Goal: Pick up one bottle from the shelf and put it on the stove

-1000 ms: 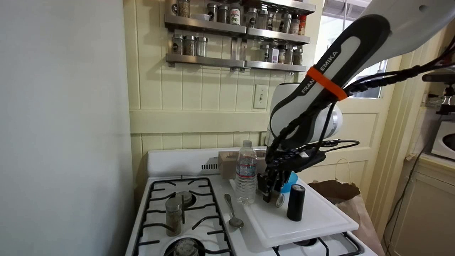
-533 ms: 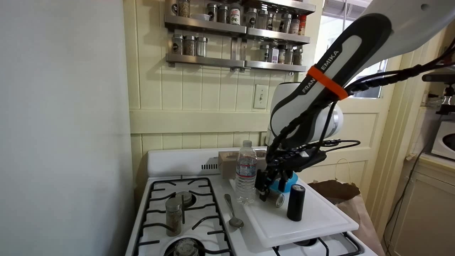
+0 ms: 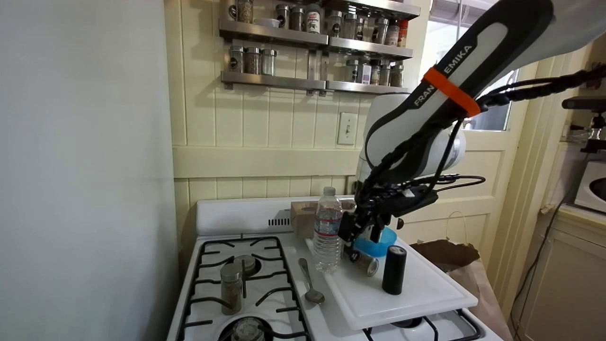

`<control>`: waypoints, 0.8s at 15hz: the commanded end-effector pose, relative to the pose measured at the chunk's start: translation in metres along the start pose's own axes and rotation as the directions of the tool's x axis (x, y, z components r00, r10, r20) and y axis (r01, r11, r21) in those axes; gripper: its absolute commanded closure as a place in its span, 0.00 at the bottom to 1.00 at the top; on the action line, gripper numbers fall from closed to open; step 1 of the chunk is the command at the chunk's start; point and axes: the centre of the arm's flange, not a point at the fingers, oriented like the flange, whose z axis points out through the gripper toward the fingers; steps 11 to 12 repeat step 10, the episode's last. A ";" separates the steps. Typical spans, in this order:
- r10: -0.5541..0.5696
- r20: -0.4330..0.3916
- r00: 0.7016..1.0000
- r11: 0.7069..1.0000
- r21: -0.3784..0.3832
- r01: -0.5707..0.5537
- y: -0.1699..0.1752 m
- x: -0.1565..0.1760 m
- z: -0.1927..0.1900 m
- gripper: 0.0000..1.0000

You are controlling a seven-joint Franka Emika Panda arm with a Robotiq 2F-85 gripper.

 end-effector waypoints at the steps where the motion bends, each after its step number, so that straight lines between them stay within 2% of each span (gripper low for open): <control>1: -0.028 0.009 1.000 0.999 0.040 0.028 -0.018 -0.028 -0.041 0.00; 3: -0.061 0.020 0.998 0.995 0.077 0.059 -0.028 -0.042 -0.060 0.00; 5: -0.072 -0.009 0.997 0.994 0.077 0.072 -0.034 -0.060 -0.089 0.00; 7: -0.037 -0.116 0.993 0.999 -0.003 0.037 -0.032 -0.075 -0.124 0.00; 9: -0.014 -0.215 0.977 0.999 -0.044 0.005 -0.030 -0.083 -0.154 0.00; 10: -0.039 -0.135 0.990 0.999 0.005 0.040 -0.029 -0.046 -0.118 0.00; 12: -0.039 -0.135 0.990 0.999 0.005 0.040 -0.029 -0.046 -0.118 0.00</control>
